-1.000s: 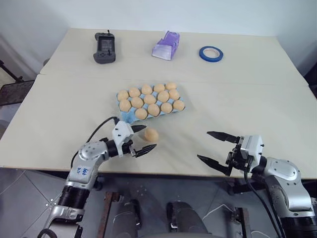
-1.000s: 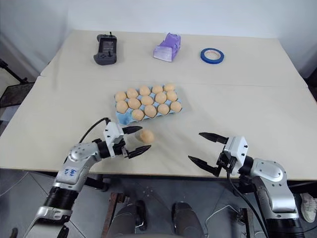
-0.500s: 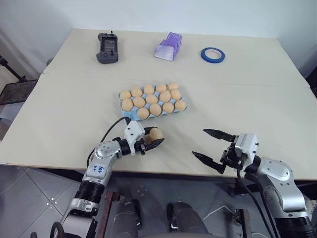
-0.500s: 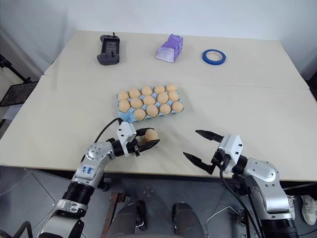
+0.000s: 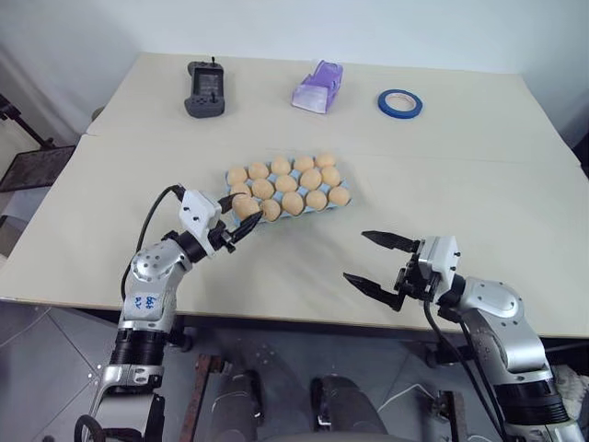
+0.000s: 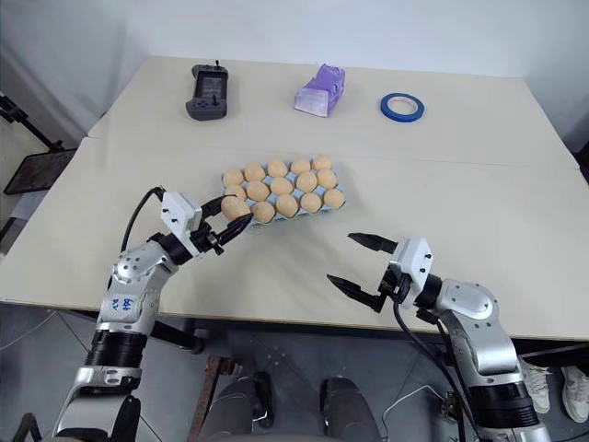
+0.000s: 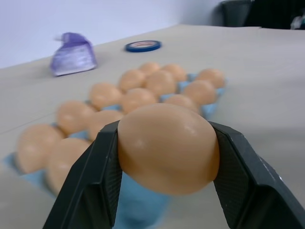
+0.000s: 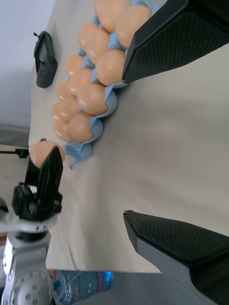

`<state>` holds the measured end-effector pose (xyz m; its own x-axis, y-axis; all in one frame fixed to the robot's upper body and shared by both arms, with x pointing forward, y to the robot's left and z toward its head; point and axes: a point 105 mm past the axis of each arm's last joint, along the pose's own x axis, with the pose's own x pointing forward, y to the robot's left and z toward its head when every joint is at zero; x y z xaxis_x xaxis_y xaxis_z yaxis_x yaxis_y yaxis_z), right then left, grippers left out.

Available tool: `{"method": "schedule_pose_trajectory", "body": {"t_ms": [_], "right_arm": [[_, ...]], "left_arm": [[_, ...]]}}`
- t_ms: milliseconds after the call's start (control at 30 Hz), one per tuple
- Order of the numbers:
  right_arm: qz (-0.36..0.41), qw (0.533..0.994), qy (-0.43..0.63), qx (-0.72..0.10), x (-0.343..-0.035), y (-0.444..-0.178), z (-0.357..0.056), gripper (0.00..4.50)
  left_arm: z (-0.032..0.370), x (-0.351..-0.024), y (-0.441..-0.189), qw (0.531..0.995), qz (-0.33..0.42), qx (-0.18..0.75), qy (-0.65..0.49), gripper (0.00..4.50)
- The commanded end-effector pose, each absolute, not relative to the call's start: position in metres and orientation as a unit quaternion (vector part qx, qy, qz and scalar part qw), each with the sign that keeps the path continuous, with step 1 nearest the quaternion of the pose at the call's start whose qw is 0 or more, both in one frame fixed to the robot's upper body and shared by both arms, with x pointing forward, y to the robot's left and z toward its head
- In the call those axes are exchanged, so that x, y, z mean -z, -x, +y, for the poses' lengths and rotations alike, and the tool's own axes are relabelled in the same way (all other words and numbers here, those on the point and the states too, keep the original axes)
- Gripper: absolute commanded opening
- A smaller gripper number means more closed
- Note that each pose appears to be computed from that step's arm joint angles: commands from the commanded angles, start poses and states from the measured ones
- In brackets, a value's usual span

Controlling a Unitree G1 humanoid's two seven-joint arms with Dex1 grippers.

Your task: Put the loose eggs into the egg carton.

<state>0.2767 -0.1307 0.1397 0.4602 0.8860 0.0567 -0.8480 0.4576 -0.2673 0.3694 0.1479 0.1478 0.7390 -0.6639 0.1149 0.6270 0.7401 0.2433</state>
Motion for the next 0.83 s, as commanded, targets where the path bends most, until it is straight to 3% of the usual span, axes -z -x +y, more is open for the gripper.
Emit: {"method": "schedule_pose_trajectory", "body": {"t_ms": [33,67,233,467,700,833], "right_arm": [[-0.108,0.844,0.104,-0.516,-0.147,-0.276,-0.13,4.5],[-0.108,0.843,0.105,-0.516,-0.147,-0.276,-0.13,4.5],[-0.113,0.843,0.105,-0.515,-0.149,-0.276,-0.13,4.5],[-0.112,0.856,0.118,-0.491,-0.149,-0.286,-0.144,4.5],[-0.104,0.855,0.119,-0.493,-0.145,-0.295,-0.152,4.5],[-0.101,0.857,0.121,-0.49,-0.14,-0.303,-0.158,4.5]], "left_arm": [[0.144,-0.152,-0.377,0.923,-0.108,0.358,-0.094,2.27],[0.14,-0.151,-0.377,0.92,-0.108,0.366,-0.092,2.96],[0.144,-0.152,-0.373,0.923,-0.115,0.354,-0.102,4.46],[0.177,-0.157,-0.332,0.921,-0.118,0.344,-0.136,4.49],[0.218,-0.136,-0.292,0.917,-0.025,0.361,-0.17,4.49],[0.223,-0.133,-0.292,0.919,-0.022,0.348,-0.184,4.49]]}}
